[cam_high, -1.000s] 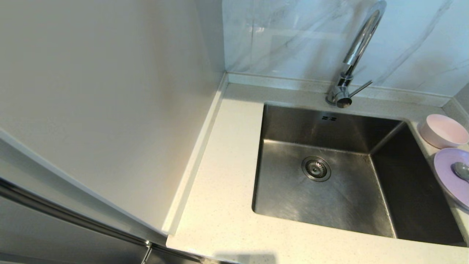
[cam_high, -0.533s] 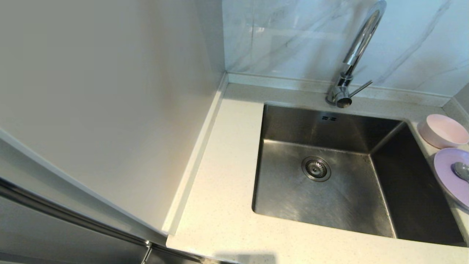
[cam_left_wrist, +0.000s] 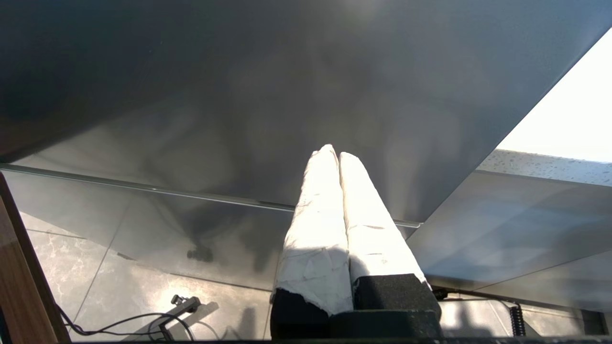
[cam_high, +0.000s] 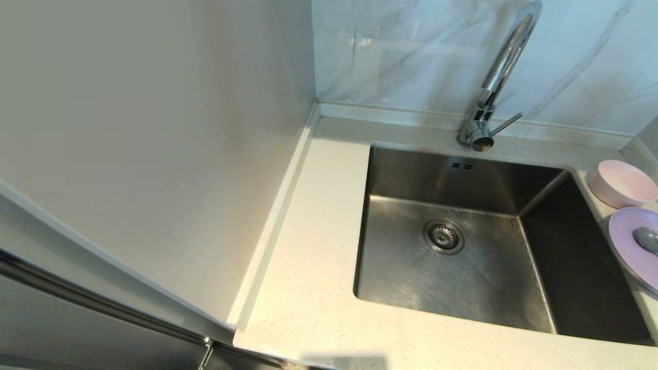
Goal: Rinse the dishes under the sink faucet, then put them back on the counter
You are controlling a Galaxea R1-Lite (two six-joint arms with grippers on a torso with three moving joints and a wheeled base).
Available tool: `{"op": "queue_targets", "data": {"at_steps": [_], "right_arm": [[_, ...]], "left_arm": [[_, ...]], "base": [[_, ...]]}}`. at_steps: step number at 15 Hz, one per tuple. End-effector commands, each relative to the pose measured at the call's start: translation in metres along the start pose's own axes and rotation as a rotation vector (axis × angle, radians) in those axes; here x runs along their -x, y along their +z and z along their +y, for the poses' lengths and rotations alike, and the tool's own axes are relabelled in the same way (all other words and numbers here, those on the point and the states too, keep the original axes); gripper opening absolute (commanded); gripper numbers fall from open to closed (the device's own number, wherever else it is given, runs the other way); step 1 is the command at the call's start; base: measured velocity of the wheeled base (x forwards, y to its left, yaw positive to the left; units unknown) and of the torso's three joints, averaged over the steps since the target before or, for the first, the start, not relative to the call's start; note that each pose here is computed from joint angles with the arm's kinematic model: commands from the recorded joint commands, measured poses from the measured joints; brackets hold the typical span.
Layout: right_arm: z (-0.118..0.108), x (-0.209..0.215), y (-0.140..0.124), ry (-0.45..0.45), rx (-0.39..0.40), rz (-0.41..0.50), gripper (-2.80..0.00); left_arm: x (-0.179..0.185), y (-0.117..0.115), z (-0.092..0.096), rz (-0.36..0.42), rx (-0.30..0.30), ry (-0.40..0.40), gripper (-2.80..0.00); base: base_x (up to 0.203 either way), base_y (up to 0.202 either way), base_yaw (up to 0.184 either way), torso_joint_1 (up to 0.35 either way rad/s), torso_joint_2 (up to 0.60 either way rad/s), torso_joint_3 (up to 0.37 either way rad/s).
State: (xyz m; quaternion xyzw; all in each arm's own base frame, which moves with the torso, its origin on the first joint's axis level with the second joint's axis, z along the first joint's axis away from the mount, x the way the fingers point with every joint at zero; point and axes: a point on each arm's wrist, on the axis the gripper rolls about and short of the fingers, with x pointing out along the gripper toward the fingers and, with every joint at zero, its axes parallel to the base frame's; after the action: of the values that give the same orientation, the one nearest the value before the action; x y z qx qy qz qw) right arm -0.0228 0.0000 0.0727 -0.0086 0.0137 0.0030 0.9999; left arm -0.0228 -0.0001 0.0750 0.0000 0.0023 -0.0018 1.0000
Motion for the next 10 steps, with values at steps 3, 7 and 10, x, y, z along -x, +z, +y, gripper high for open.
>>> {"op": "queue_targets", "data": {"at_steps": [3,7,10], "right_arm": [[0.0,-0.0008,-0.0025,0.001,0.0,0.011,-2.8],[0.0,-0.0008,-0.0027,0.002,0.0,0.012,-2.8],[0.0001,-0.0008,-0.0027,0.001,-0.002,0.012,-2.8]], "left_arm": [[0.0,0.0,0.0,0.0,0.0,0.001,-2.8],[0.0,0.0,0.0,0.0,0.0,-0.001,-2.8],[0.0,0.0,0.0,0.0,0.0,0.001,-2.8]], "base": [[0.0,0.0,0.0,0.0,0.0,0.0],[0.0,0.0,0.0,0.0,0.0,0.0],[0.0,0.0,0.0,0.0,0.0,0.0]]}}
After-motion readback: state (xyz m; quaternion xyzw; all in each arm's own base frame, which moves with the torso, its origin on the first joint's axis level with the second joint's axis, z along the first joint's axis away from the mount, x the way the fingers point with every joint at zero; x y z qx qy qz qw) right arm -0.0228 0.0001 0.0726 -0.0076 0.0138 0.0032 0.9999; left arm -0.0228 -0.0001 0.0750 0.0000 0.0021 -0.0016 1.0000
